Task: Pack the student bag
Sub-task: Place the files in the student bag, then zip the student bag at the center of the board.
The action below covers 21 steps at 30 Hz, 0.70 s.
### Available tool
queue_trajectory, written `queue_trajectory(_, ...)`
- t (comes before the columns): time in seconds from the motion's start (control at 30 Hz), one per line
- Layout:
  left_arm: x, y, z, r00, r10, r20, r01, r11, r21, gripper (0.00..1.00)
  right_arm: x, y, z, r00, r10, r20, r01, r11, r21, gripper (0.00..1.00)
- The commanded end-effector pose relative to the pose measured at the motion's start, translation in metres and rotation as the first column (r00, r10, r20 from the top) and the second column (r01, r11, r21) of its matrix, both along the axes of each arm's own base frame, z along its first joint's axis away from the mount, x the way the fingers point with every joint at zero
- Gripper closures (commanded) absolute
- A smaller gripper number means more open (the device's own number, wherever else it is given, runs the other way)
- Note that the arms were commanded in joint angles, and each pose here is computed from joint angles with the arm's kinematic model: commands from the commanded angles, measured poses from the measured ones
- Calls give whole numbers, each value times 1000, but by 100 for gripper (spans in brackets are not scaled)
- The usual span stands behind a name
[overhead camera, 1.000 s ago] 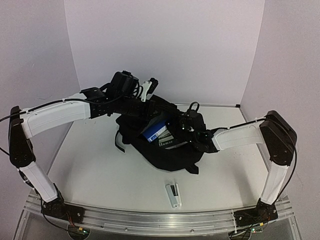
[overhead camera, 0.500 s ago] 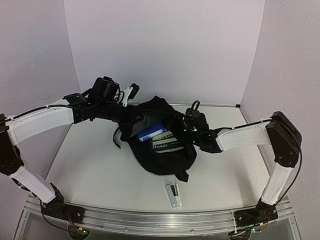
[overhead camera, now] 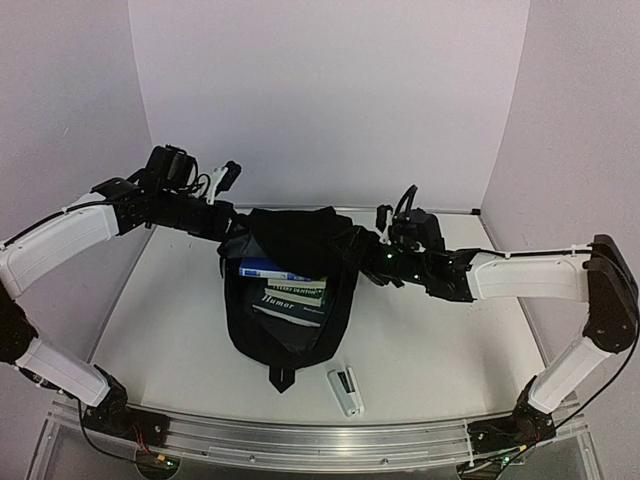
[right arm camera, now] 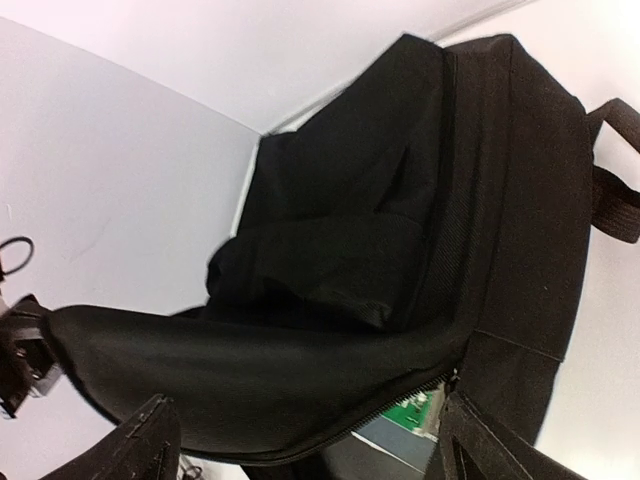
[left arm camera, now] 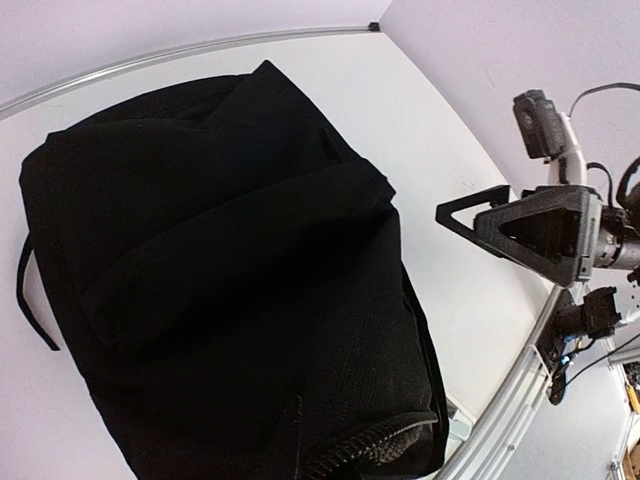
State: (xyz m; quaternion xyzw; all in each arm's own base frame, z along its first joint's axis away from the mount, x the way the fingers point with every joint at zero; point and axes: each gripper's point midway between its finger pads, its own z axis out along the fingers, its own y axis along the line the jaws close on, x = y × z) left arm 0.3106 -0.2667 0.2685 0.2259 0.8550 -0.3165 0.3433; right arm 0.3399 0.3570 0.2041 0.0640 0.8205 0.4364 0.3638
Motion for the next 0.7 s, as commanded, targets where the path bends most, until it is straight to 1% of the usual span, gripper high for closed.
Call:
queue_trajectory(0.0, -22, -23, 21, 984, -179, -1, 178, 976, -122, 100, -1, -16, -3, 1000, 21, -10, -22, 999, -35, 13)
queue_trajectory(0.03, -29, -29, 18, 974, -224, -30, 217, 964, -150, 100, 0, -20, -7, 1000, 15, -20, -16, 999, -37, 14)
queue_trajectory(0.13, -44, -37, 7, 945, -303, -121, 276, 941, -197, 95, 3, -30, -20, 999, 8, -47, -10, 999, -52, 22)
queue_trajectory(0.27, -73, -44, 0, 882, -412, -229, 348, 897, -273, 87, 0, -41, -38, 996, -5, -84, -1, 997, -73, 28)
queue_trajectory(0.33, -85, -46, 0, 860, -443, -253, 366, 882, -298, 84, -2, -45, -46, 995, -9, -99, 1, 997, -83, 30)
queue_trajectory(0.43, -94, -47, 7, 852, -460, -252, 371, 868, -330, 79, -8, -50, -56, 992, -7, -124, -6, 994, -108, 34)
queue_trajectory(0.47, -95, -47, 10, 849, -467, -247, 373, 862, -343, 74, -11, -52, -58, 991, -6, -134, -8, 994, -111, 35)
queue_trajectory(0.53, -102, -48, 22, 836, -499, -229, 394, 836, -383, 52, -19, -54, -60, 988, 3, -156, -18, 995, -98, 39)
queue_trajectory(0.57, -105, -48, 28, 826, -519, -219, 408, 820, -402, 44, -23, -54, -60, 986, 9, -168, -24, 996, -86, 40)
queue_trajectory(0.6, -109, -48, 35, 815, -540, -209, 424, 803, -419, 37, -27, -55, -59, 984, 13, -175, -26, 997, -76, 41)
queue_trajectory(0.67, -117, -49, 49, 793, -580, -186, 456, 768, -450, 27, -35, -57, -56, 982, 15, -188, -26, 998, -57, 45)
